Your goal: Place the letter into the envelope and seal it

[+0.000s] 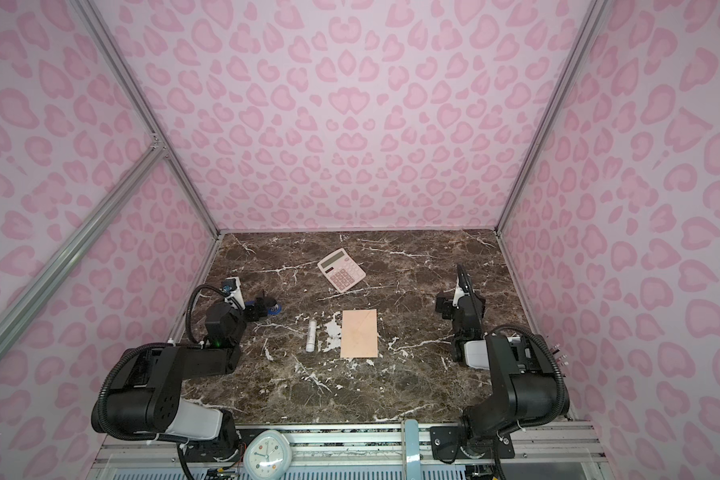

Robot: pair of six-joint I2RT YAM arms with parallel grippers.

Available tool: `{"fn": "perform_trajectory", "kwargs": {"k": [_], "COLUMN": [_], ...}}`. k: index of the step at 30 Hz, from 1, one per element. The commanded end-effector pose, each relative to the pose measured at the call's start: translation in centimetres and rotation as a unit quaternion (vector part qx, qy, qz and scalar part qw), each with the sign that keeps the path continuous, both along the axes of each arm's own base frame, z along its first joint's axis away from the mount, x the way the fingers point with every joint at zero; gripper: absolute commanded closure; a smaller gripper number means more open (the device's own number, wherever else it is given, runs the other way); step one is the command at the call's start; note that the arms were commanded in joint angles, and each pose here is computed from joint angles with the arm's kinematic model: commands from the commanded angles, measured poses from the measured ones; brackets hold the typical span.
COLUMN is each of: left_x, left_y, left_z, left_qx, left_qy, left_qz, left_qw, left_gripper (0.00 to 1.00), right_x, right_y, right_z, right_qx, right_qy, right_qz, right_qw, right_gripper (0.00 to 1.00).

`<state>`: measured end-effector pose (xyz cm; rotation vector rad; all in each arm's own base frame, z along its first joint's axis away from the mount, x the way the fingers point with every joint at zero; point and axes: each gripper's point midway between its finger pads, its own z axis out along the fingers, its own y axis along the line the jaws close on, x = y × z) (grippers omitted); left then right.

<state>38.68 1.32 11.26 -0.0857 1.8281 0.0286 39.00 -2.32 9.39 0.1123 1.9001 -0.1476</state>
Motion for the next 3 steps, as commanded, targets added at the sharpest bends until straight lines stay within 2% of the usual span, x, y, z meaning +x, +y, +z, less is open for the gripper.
{"fn": "perform_trajectory", "kwargs": {"k": [1,3], "left_x": [0.30,0.22], "left_y": [0.06,0.04], "left_z": [0.44,0.56], "left_qx": [0.003,0.004], "left_qy": [-0.007,-0.010], "left_qz": [-0.001,-0.002], "left_qw": [1.000,1.000], "left_gripper": [0.03,0.03], "right_x": [0.26,0.26], "right_y": [-0.05,-0.07], "right_z": [0.31,0.31], "right_qx": [0.000,0.000], "right_qy": [-0.006,-0.006], "right_qz": [-0.001,-0.002], "right_qw": [1.000,1.000], "right_gripper": [0.03,0.03]}}
